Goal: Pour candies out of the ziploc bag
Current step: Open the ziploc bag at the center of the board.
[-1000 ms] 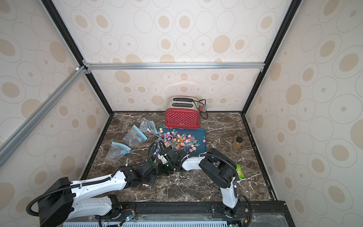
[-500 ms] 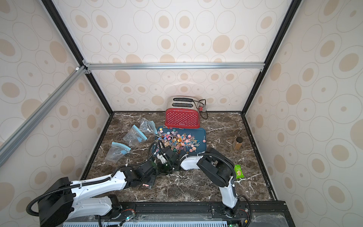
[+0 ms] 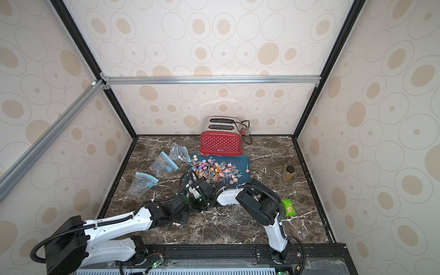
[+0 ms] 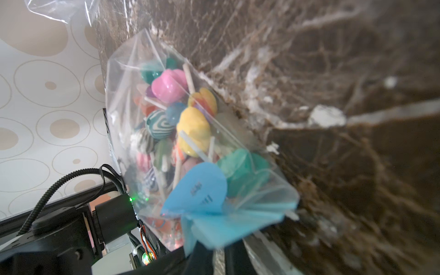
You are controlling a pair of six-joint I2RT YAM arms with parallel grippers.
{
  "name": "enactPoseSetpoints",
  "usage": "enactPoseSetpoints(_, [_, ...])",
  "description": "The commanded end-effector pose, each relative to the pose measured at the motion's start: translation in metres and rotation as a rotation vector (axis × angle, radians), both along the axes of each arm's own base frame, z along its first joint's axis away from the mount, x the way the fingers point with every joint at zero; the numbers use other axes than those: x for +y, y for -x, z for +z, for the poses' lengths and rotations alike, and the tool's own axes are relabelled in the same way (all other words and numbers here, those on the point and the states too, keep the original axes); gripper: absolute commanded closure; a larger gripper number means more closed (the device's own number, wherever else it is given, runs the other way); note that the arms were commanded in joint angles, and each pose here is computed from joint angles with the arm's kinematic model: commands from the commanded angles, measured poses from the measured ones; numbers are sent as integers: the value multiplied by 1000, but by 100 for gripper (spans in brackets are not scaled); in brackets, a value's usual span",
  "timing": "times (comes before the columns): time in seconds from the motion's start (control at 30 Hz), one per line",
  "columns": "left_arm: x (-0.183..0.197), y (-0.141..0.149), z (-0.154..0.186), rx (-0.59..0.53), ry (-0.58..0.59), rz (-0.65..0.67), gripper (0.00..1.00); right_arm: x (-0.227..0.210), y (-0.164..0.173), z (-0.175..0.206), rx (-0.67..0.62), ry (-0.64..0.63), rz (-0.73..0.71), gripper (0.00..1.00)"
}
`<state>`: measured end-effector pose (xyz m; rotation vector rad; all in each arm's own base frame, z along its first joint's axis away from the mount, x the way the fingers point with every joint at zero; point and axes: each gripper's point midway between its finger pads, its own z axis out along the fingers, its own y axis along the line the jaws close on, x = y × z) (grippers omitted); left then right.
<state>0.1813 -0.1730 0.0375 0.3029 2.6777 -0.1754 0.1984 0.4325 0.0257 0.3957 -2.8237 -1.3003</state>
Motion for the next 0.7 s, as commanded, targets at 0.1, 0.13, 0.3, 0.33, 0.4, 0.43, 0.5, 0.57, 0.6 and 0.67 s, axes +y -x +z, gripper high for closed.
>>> enactPoseSetpoints(0.1, [10, -2, 7, -21, -7, 42, 100, 5, 3, -3, 10, 11, 2, 100])
enactPoseSetpoints(0.13, [10, -2, 6, -22, -8, 42, 100, 4, 4, -3, 9, 11, 4, 100])
enactPoseSetpoints(0.3, [6, -1, 3, -4, -5, 37, 97, 4, 3, 3, -9, -8, -5, 100])
enactPoseSetpoints(0.33, [5, -1, 1, 2, -3, 32, 94, 4, 2, 6, -15, -17, -7, 100])
enactPoseSetpoints(0.4, [1, 0, -1, 17, 1, 25, 87, 2, 2, 11, -30, -26, -11, 100])
enactPoseSetpoints(0.43, [0, 0, -2, 24, 0, 22, 85, 2, 1, 13, -38, -31, -14, 100])
enactPoseSetpoints(0.5, [-2, 0, -5, 36, -5, 17, 81, 0, 2, 20, -57, -41, -10, 100])
enactPoseSetpoints(0.57, [-3, 0, -6, 42, -9, 13, 79, -1, 2, 24, -70, -44, -8, 100])
enactPoseSetpoints(0.6, [-4, 0, -6, 45, -10, 13, 79, -2, 1, 26, -76, -45, -10, 100])
enactPoseSetpoints(0.67, [-4, 0, -5, 47, -11, 13, 77, -3, 1, 29, -83, -51, -8, 100])
